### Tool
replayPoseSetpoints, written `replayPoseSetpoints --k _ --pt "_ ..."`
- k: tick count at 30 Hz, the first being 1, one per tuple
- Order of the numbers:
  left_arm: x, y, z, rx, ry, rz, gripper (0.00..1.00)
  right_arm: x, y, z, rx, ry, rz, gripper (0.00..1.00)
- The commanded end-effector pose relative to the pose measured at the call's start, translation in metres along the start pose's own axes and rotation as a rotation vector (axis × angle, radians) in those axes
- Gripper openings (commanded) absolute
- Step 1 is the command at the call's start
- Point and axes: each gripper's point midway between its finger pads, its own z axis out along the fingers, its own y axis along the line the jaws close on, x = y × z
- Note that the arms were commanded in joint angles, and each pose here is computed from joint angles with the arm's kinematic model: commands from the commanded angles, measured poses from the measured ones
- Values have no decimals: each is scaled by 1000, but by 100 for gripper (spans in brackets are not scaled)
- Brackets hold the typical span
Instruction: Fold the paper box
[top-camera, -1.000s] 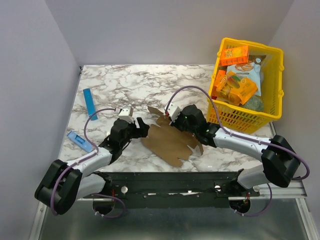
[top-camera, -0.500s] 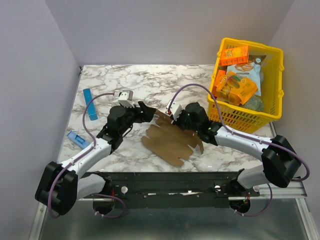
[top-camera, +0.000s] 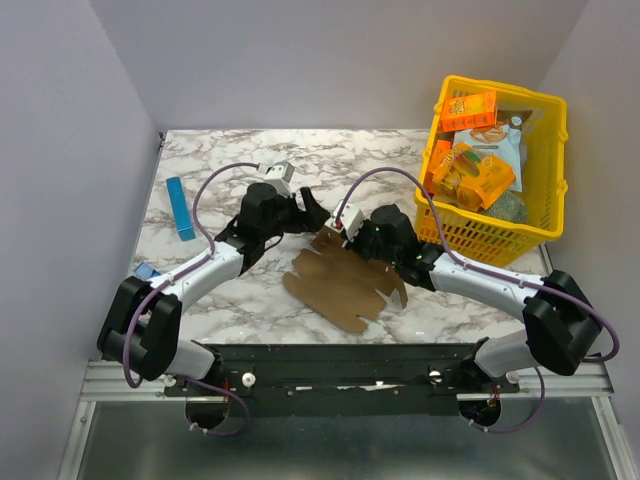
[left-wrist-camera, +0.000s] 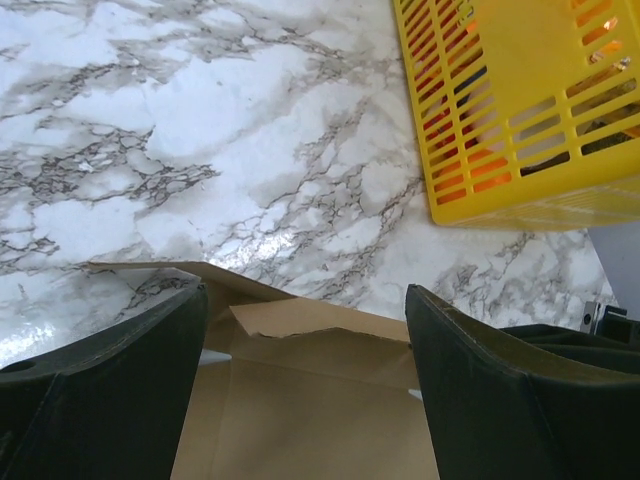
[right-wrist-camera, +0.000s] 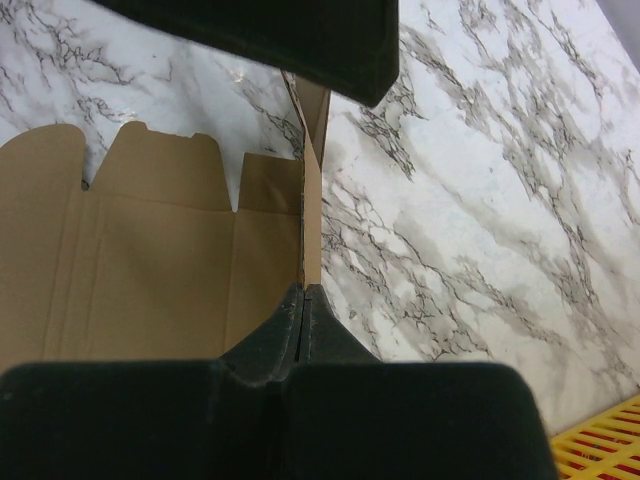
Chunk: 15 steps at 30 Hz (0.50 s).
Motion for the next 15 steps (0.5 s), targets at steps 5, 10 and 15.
replayPoseSetpoints --k 5,10,15 --pt "27 -12 14 15 131 -18 83 23 12 3 -47 83 19 1" --pt "37 -13 20 0 159 -33 78 24 12 4 -48 85 22 1" --pt "48 -13 23 -35 204 -58 68 24 12 5 -45 87 22 1"
